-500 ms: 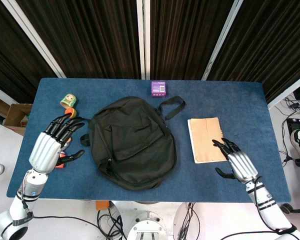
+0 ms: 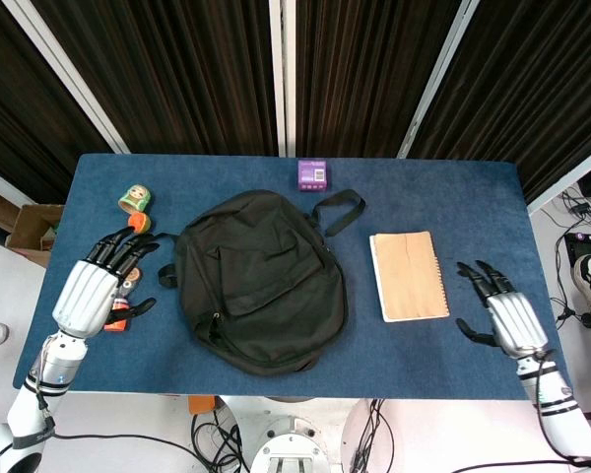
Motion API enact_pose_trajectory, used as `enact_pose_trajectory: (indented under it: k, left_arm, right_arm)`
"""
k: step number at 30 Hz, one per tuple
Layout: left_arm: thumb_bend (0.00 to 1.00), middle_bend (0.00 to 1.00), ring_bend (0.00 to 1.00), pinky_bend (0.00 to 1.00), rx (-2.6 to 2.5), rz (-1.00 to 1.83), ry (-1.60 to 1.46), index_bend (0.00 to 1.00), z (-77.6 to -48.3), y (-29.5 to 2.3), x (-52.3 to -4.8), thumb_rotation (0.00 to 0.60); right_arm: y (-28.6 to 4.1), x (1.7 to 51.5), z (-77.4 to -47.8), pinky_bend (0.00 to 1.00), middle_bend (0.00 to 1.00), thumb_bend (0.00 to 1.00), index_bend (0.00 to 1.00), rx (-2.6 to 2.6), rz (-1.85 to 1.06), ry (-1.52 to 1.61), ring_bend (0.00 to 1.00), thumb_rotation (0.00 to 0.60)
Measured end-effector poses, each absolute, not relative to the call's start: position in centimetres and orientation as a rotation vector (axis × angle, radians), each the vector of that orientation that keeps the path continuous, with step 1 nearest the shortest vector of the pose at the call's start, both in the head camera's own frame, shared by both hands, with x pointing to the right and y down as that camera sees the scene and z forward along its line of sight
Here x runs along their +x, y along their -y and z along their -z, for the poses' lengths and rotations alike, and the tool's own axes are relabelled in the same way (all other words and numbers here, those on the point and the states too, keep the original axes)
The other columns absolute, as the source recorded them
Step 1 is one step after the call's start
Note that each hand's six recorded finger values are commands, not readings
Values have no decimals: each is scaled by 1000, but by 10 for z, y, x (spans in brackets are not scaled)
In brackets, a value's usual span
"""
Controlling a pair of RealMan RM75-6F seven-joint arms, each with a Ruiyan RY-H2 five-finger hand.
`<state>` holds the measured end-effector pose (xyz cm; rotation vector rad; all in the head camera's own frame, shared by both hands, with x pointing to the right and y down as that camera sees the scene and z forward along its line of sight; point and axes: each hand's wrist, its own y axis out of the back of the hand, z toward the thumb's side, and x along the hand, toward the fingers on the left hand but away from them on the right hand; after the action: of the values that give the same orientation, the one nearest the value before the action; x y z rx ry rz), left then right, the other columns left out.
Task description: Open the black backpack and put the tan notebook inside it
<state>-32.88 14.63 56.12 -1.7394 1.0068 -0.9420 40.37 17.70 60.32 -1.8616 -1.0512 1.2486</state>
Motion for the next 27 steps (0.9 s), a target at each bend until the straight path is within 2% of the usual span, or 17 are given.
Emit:
enact_pose_trajectory:
  k: [9,16,27]
  left_arm:
    - [57,208,127,209,-1916,1074,-809,257,-600,-174,-311,600]
    - [65,208,127,209,-2062,1025,-593,261,-635,-193,-250,600]
    - [73,193,126,207,-2193,982,-469,250,-658,-210,-188,600]
  right_arm:
    - [-173,454,-551,190,220,241,79,-1660,-1239,1221,43,600]
    - [-169,443,-553,190,217,241,79,-1676,-1225,1194,43,600]
    - [-170,441,-557,190,216,240,79,-1682,-1230,1199,42,600]
